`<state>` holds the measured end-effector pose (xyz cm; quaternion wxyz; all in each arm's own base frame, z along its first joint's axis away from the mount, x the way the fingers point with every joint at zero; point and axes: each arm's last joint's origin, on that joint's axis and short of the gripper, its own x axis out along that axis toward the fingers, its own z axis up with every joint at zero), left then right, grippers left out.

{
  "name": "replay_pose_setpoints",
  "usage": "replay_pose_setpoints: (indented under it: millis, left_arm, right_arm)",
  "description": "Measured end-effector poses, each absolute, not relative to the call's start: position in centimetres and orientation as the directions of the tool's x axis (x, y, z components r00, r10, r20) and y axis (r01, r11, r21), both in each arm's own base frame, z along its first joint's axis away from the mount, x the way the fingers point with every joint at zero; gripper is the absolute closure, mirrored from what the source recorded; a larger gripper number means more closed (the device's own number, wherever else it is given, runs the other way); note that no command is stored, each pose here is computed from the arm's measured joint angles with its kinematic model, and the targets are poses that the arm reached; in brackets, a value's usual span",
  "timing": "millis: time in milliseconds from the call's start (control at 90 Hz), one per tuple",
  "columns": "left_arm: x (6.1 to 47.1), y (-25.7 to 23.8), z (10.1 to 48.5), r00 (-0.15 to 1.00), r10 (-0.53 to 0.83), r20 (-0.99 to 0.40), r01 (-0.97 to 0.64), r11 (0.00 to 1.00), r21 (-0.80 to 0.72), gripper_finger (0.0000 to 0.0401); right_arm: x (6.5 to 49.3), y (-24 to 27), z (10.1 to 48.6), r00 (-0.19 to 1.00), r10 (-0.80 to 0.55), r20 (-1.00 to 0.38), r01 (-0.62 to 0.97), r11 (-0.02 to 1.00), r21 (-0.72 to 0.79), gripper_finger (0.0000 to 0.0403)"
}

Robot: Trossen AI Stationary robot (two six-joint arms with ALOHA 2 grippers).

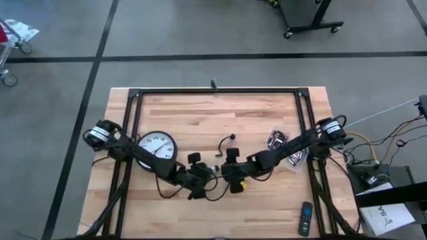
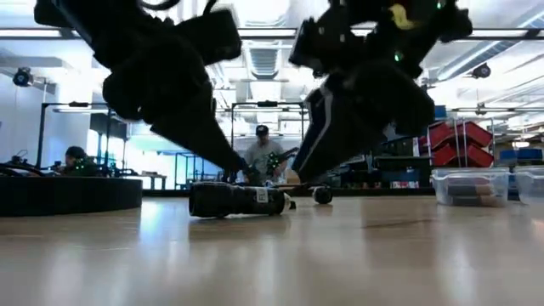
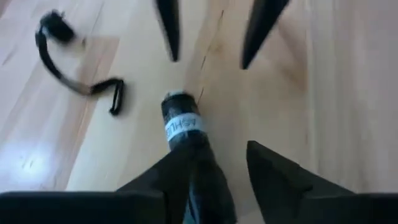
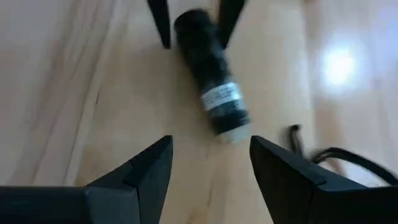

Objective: Insert battery
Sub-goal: Remove the white battery holder

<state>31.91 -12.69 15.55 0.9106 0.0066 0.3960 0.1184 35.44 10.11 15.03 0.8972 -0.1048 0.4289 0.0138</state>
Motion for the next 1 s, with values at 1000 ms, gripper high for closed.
replay_pose_setpoints:
  millis: [1000]
  left_arm:
    - [32.1, -12.2, 12.1, 0.537, 0.200, -0.819, -0.245, 0.966, 0.075, 0.0240]
  right_arm:
    - [35.7, 10.3, 13.7, 0.608, -0.023, -0.794, -0.122, 0.985, -0.122, 0.0203]
